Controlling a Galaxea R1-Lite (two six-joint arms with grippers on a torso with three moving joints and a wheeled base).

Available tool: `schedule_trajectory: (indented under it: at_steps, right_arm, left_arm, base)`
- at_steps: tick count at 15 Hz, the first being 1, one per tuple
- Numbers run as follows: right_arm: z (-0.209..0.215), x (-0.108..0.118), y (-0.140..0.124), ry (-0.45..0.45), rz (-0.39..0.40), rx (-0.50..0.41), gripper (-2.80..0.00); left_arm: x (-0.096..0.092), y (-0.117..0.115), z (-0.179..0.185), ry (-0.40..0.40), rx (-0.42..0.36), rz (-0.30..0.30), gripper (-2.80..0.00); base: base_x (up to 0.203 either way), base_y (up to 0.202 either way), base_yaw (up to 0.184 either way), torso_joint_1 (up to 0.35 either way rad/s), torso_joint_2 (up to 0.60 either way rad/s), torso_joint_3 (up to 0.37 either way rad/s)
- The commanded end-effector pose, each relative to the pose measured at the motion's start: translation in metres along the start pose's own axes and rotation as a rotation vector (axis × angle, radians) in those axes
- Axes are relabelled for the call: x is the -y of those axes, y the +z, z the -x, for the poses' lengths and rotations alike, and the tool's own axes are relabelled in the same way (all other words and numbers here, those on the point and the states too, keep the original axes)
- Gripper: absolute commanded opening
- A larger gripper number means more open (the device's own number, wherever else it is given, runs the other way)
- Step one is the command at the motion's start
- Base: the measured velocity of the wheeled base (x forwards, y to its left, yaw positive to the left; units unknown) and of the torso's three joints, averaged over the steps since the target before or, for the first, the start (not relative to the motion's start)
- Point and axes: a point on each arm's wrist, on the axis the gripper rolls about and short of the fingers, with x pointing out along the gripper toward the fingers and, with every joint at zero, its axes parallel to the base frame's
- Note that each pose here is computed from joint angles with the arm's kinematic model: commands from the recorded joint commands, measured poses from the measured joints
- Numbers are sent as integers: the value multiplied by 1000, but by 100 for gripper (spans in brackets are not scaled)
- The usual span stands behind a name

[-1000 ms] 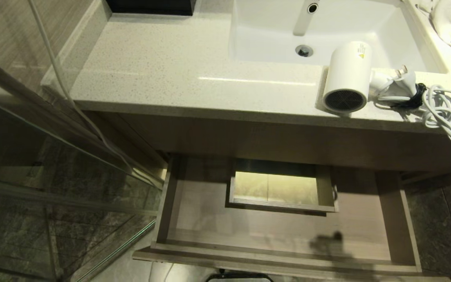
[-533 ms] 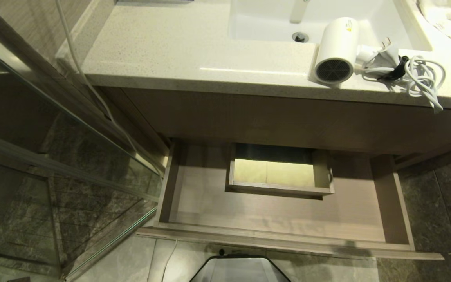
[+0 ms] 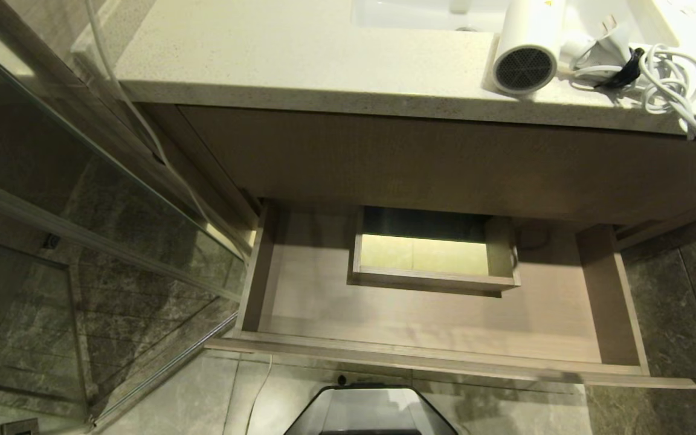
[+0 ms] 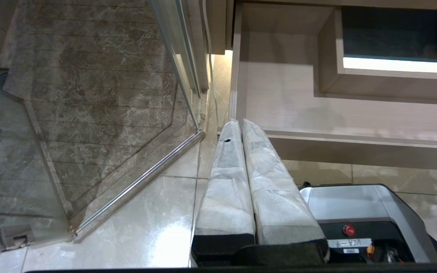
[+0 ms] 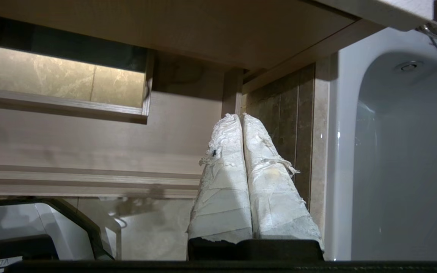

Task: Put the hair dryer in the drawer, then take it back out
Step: Close the drawer

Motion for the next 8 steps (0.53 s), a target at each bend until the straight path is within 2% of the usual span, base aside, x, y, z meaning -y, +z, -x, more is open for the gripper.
schedule_trajectory:
  at_steps: [1, 7, 8]
  right_arm:
    - [-1, -1, -2, 1, 3, -5, -280]
    - [-2, -2, -5, -8, 4, -12, -280]
    - [-5, -1, -5, -45, 2, -17, -280]
  left_arm:
    - [0, 0, 0, 0, -2, 0, -280]
    - [0, 0, 0, 2, 0, 0, -280]
    - [0, 0, 0, 2, -2, 0, -280]
  base:
    - [0, 0, 0, -210, 388, 181]
    - [0, 0, 0, -280, 519, 236]
    - [0, 0, 0, -310, 549, 242]
